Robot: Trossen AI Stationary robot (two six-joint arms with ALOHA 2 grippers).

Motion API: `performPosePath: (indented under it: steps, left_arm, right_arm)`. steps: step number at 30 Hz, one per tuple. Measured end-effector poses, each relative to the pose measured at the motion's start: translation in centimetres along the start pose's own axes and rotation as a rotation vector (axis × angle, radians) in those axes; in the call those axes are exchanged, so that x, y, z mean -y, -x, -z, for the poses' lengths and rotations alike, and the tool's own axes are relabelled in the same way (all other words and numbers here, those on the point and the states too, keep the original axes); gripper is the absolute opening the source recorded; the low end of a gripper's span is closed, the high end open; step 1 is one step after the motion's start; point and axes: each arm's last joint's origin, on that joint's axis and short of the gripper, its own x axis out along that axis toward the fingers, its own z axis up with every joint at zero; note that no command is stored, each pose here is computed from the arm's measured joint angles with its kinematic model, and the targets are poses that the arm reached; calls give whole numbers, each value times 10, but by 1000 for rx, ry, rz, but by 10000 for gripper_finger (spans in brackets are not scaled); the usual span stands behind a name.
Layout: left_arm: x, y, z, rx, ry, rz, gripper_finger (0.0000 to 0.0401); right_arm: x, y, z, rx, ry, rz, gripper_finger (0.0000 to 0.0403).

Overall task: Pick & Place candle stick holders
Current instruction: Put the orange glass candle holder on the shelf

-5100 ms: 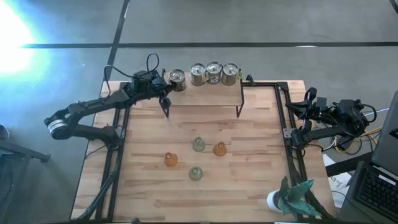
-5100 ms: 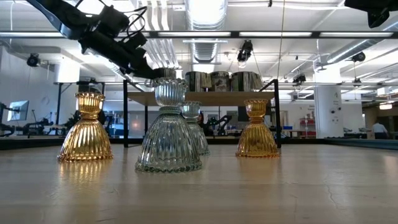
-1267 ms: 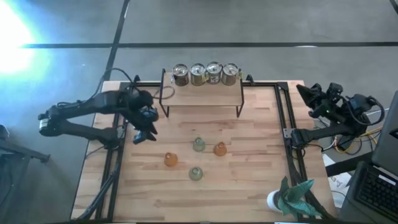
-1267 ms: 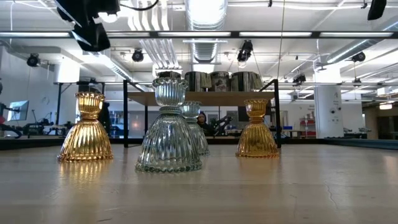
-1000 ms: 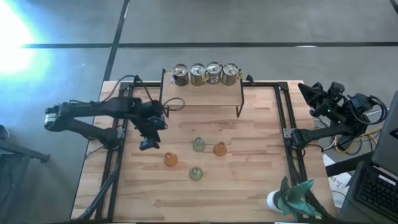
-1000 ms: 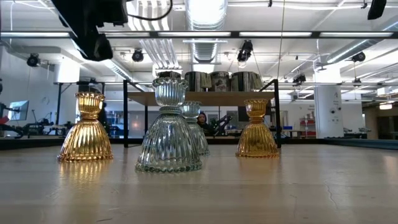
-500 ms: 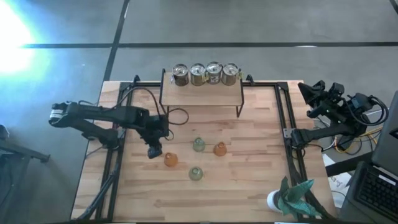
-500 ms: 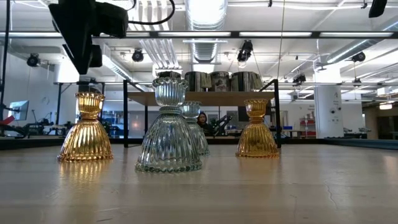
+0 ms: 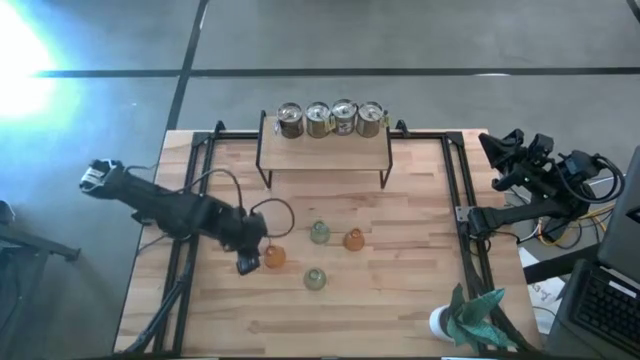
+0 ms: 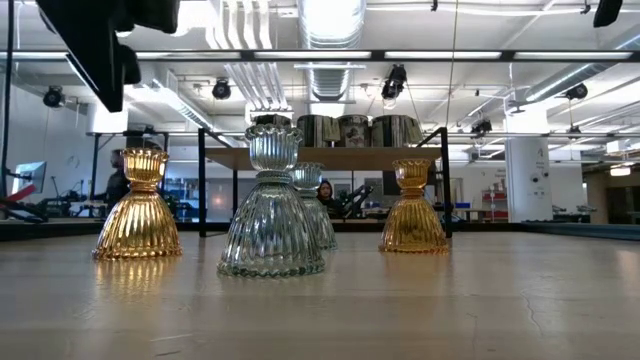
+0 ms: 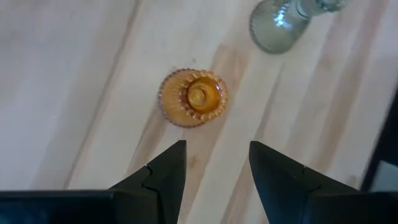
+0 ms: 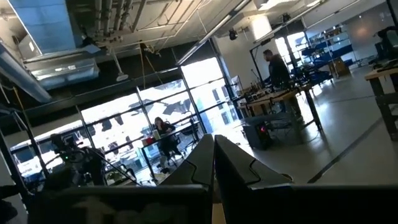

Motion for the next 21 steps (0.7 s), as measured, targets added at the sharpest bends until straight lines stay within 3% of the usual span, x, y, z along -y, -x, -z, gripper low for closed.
performPosePath:
  steps: [4,9,14,21]
  left_arm:
    - [8,-7,14,40,23,-60,178]
    - [7,-31,38,21,148,-73,179]
    - [3,-61,54,40,317,16,182]
    - [-6,-88,65,89,390,123,222]
  right_arm:
    - [0,0,0,0,32,-1,8]
    - [0,0,0,-1,43,-1,8]
    - [0,0,0,-1,50,-1,8]
    - [0,0,0,2,72,12,8]
